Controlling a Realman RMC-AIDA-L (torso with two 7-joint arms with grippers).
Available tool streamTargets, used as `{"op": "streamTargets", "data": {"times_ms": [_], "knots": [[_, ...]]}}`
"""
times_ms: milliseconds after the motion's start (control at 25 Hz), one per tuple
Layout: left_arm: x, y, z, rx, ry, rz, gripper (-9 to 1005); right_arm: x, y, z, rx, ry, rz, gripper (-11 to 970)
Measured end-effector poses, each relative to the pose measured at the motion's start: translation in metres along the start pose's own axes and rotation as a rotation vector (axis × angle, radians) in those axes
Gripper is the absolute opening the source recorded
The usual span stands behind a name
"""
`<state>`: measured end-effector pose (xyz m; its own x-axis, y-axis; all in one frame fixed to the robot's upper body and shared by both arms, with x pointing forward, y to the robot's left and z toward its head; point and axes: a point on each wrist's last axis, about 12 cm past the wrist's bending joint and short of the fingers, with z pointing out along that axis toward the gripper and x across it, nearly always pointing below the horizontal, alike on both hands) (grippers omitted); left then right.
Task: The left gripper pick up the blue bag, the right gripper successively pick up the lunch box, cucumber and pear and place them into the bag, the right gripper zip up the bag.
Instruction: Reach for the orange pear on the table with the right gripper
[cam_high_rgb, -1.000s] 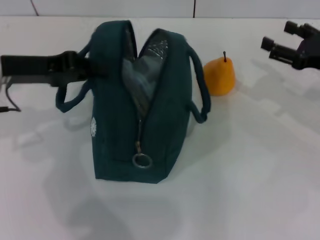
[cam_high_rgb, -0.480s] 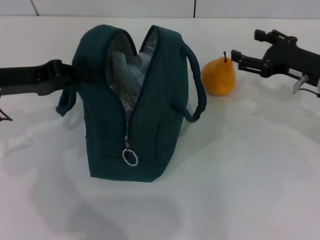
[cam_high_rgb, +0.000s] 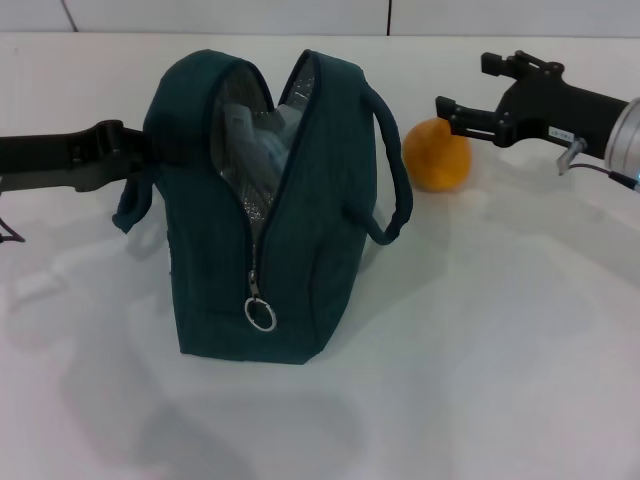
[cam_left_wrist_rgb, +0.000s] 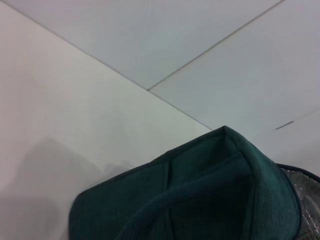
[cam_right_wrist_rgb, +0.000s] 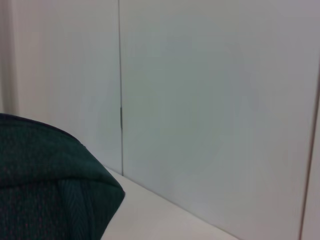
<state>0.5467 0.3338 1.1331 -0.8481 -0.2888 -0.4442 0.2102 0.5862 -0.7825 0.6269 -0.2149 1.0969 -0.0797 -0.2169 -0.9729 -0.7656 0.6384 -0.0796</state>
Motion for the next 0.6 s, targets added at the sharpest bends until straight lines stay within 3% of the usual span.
{"op": "streamTargets", "data": {"times_ms": [560, 600], "knots": [[-0.002, -0.002, 0.002, 0.005, 0.002, 0.006, 78, 0.001, 0.007, 0.012, -0.025, 0.030, -0.008, 854], [-0.002, -0.002, 0.002, 0.005, 0.002, 0.006, 78, 0.001, 0.007, 0.012, -0.025, 0.031, -0.009, 817]]}}
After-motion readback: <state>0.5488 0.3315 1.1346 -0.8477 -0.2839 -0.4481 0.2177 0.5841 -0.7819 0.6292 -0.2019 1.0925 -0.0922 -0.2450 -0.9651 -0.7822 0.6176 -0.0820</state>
